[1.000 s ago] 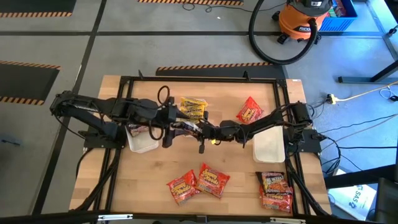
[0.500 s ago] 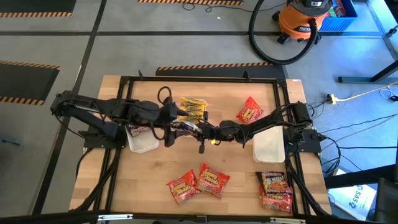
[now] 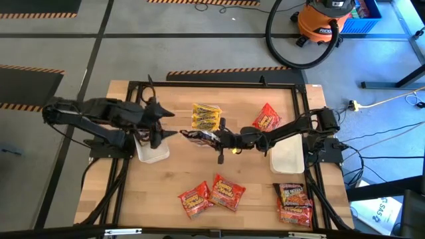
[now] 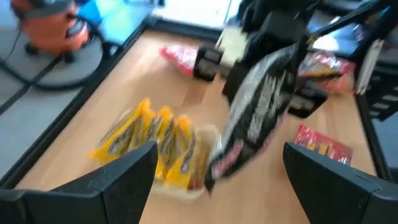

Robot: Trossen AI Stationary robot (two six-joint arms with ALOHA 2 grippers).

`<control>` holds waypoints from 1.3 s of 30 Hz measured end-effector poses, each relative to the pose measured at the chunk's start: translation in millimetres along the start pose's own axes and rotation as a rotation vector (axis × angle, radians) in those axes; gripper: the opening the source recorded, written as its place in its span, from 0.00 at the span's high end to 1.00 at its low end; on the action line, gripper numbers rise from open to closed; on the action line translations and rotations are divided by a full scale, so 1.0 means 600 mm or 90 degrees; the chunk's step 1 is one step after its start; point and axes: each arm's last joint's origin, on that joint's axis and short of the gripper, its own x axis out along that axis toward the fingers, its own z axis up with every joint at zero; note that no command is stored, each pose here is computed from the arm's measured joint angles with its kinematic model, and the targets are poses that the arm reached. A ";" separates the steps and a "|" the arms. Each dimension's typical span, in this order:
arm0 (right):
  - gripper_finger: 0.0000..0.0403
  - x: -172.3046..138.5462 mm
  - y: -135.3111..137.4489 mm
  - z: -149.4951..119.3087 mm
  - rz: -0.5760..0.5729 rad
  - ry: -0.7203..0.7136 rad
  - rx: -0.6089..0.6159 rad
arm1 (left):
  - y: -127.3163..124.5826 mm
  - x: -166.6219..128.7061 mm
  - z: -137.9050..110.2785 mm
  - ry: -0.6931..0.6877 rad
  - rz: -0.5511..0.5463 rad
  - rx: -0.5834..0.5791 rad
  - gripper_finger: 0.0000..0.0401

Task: Sort Maruchan noodles
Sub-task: Put the top black noodle pack into the left white bin

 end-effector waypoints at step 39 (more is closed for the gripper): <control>0.87 0.002 0.006 0.002 0.074 -0.010 0.017 | -0.059 0.177 -0.045 0.048 -0.094 0.095 0.44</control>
